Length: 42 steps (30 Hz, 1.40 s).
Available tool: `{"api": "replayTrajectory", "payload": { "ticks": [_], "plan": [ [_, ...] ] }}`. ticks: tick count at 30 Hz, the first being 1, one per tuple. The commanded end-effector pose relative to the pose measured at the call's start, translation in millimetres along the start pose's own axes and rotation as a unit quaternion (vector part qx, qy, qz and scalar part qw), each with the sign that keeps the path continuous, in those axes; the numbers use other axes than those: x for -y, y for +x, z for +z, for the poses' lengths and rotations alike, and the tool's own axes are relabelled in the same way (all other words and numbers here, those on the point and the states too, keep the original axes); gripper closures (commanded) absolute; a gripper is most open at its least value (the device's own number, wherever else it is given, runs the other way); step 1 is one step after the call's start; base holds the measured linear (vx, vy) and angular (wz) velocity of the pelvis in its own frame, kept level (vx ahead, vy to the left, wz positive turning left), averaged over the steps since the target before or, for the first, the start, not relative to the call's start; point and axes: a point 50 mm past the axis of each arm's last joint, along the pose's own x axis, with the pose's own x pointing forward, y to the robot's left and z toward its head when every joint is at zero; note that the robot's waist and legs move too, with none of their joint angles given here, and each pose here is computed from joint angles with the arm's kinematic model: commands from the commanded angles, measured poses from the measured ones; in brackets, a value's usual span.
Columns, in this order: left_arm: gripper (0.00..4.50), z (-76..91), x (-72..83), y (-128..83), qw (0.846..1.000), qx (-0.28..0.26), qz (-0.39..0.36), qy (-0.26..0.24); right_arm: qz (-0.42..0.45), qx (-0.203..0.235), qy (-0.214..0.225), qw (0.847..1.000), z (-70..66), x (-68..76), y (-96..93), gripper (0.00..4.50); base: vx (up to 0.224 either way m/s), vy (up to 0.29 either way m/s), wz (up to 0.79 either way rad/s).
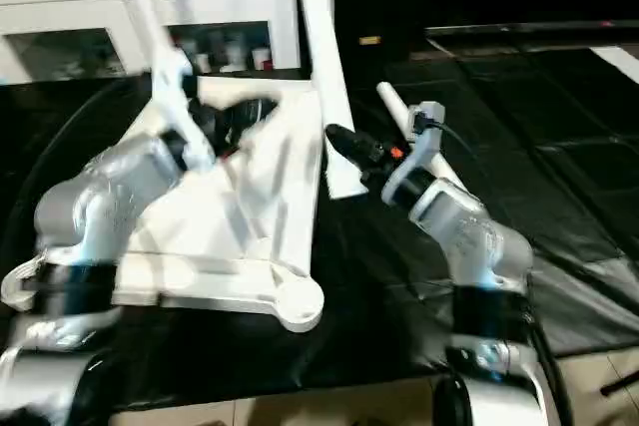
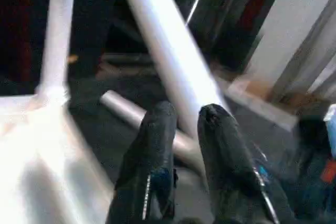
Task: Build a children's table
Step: Pick table leg
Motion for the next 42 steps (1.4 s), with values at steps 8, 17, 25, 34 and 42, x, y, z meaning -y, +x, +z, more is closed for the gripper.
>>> {"api": "replayTrajectory", "payload": {
  "ticks": [8,17,25,34,42],
  "plan": [
    [2.73,-6.3,15.4,19,0.997,-0.002,-0.016,-0.074,0.053,-0.019,-0.010,0.998,-2.6,-18.9,0.8,2.64,0.000,0.000,0.00],
    [1.91,-13.5,18.4,27,0.995,-0.011,0.012,-0.098,0.026,-0.023,-0.069,0.997,-8.1,-25.0,7.3,2.65,0.000,0.000,0.00],
    [1.90,-18.5,4.4,28,0.990,-0.008,0.089,-0.109,0.017,-0.023,-0.132,0.991,-10.2,-27.7,13.9,2.65,0.000,0.000,0.00],
    [1.90,-19.6,0.2,28,0.988,-0.004,0.110,-0.112,0.028,-0.060,-0.180,0.981,-20.4,-32.0,15.6,2.65,0.000,0.000,0.00],
    [2.51,-16.6,6.2,31,0.987,0.013,0.100,-0.129,0.021,-0.088,-0.207,0.974,-31.0,-30.5,18.8,2.65,0.000,0.000,0.00]
  ]
}}
